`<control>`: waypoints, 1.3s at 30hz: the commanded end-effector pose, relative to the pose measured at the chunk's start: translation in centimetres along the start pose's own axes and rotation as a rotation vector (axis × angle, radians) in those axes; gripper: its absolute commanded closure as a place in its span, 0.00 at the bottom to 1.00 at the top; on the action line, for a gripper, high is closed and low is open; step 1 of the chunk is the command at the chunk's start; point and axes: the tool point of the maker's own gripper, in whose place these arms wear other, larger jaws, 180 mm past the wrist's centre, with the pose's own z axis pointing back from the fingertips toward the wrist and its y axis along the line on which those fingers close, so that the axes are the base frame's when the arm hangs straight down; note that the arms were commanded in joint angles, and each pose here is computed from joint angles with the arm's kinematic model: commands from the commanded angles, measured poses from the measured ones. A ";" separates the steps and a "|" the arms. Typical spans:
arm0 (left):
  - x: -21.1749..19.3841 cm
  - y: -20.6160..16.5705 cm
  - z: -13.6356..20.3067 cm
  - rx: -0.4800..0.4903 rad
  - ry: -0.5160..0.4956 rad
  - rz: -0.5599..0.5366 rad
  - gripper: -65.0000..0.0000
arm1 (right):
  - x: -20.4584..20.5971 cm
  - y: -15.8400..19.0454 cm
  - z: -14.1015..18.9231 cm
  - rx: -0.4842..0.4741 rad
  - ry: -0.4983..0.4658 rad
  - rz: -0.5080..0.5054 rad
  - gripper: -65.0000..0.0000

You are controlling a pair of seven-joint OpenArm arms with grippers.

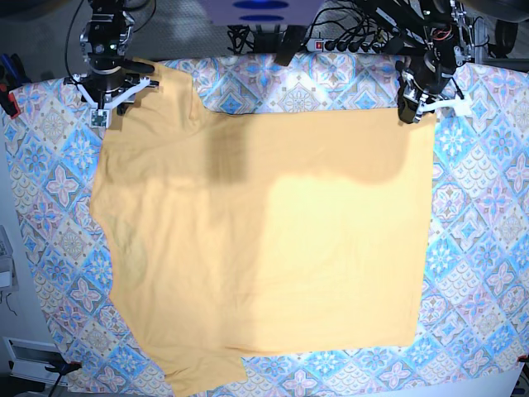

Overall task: Fold the T-shirt properly
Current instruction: 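Lower the right gripper onto the other shoulder corner and grasp it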

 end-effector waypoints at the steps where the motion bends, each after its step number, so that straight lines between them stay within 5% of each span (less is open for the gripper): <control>1: 0.6 0.0 0.2 0.002 -0.011 -0.016 1.00 | -0.2 -0.5 0.1 -0.010 0.000 0.001 0.69; 8: 0.6 -0.1 0.2 0.001 -0.011 -0.016 1.00 | -3.0 -0.2 -0.4 -0.003 0.073 -0.003 0.69; 24: 0.7 -0.2 0.1 -0.001 -0.014 -0.016 1.00 | -3.1 4.5 -0.3 0.113 0.075 0.041 0.69; 27: 0.7 -0.2 0.1 -0.001 -0.014 -0.016 1.00 | -2.5 4.7 -0.5 0.122 0.064 0.042 0.77; 31: 0.7 -0.2 0.1 -0.001 -0.014 -0.016 1.00 | -1.6 5.8 -0.7 0.207 0.044 0.074 0.99; 39: 1.4 0.3 0.5 0.013 -0.017 -0.039 1.00 | -1.8 2.2 0.7 0.172 0.033 -0.095 0.99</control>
